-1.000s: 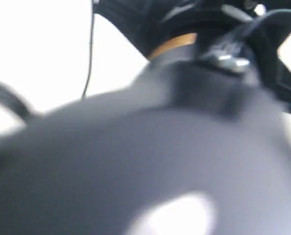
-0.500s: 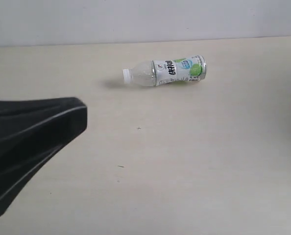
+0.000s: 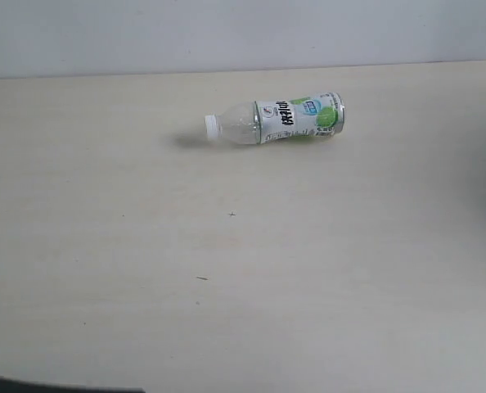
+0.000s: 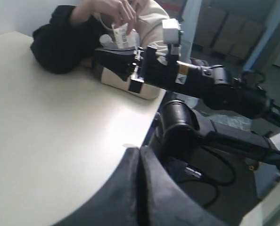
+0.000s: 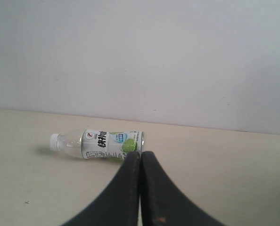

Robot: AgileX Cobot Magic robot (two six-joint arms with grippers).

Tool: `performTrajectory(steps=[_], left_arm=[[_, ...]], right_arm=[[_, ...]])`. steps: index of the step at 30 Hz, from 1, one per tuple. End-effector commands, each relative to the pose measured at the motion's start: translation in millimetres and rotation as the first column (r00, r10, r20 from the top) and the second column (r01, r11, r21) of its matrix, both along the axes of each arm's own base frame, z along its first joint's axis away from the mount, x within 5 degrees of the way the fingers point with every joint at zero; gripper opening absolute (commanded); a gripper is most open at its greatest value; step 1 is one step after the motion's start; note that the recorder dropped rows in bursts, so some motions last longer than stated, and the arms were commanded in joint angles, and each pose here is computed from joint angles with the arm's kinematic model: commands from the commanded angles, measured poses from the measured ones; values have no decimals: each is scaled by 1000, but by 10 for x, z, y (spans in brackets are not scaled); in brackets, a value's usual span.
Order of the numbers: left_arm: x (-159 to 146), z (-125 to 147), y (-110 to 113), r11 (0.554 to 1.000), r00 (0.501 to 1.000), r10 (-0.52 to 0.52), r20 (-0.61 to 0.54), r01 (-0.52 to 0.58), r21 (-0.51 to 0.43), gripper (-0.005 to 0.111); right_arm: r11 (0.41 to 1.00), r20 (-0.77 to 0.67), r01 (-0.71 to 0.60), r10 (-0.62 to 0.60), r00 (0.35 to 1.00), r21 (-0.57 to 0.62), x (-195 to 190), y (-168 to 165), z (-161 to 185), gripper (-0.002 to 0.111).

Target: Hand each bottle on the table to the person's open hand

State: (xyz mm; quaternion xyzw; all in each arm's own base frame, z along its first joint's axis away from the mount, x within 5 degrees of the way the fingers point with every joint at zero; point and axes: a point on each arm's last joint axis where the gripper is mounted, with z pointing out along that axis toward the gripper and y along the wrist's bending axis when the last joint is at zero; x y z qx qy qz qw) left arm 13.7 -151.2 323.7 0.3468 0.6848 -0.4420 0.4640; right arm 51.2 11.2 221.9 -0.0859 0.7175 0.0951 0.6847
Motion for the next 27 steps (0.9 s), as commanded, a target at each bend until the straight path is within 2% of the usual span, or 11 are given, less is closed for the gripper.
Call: performTrajectory(steps=[1,16,20,23,26,27], left_arm=[[-62,19,7,997,997,-73,-5,73,-25,0],[-62,21,8,997,997,-74,-9,74,-27,0],[-50,56,-17,996,998,-57,6,57,-72,0],[6,106,-14,990,1000,-13,25,16,-138,0],[157,79,2,982,997,74,-17,-76,-174,0],[252,30,9,973,988,135,-78,-147,-178,0]], right_arm=[[1000,6,-2,2,1000,-7,0,1,-14,0],[1000,6,-2,2,1000,-7,0,1,-14,0],[1000,6,-2,2,1000,-7,0,1,-14,0],[1000,6,-2,2,1000,-7,0,1,-14,0],[1000,6,-2,2,1000,-7,0,1,-14,0],[1000,6,-2,2,1000,-7,0,1,-14,0]])
